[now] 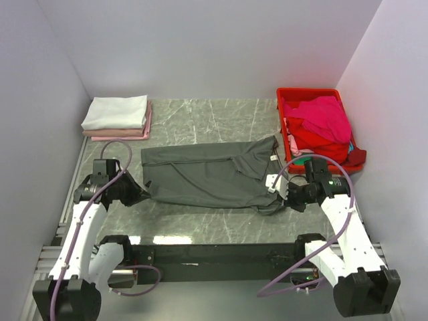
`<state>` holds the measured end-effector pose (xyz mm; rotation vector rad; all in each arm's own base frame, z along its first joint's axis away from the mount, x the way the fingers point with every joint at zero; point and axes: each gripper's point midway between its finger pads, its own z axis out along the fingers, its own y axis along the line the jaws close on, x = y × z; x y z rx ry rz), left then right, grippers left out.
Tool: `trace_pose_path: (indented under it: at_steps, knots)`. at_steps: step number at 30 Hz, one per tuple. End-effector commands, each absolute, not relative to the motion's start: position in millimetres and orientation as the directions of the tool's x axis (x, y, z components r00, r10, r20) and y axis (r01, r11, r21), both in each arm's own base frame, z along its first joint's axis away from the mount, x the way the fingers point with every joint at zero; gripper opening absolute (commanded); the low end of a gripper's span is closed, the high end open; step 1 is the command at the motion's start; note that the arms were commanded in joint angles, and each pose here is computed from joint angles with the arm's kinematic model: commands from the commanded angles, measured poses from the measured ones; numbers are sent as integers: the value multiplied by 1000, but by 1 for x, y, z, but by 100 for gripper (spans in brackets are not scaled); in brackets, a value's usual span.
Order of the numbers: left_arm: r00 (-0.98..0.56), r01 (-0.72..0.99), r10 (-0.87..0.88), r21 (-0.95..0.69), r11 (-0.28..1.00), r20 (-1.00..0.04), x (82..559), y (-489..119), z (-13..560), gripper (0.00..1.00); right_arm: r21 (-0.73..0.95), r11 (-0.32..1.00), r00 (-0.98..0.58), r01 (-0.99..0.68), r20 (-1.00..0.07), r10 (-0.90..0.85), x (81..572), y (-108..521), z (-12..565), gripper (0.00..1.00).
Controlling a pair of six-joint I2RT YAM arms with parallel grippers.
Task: Fold and stack the t-shirts
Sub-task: Fold the tshirt
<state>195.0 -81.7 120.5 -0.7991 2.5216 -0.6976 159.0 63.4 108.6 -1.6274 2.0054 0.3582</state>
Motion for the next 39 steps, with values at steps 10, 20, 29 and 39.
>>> trace_pose_path:
  at_steps: [10, 20, 29, 39]
  knots:
    - [-680, -532, -710, -541, 651, -186, 178, -71, 109, 0, -113, 227, -119, -967, -590, -799, 160, 65, 105, 0]
    - [-709, -528, -692, -546, 650, -138, 166, -79, 95, 0, -95, 219, -113, -971, -623, -774, 162, 73, 111, 0]
    - [-638, -624, -761, -501, 600, -118, 163, -70, 102, 0, -97, 275, -151, -956, -642, -752, 181, 75, 118, 0]
    - [-395, -810, -918, -479, 337, 22, 143, -71, 110, 0, -96, 296, -155, -950, -679, -717, 198, 82, 129, 0]
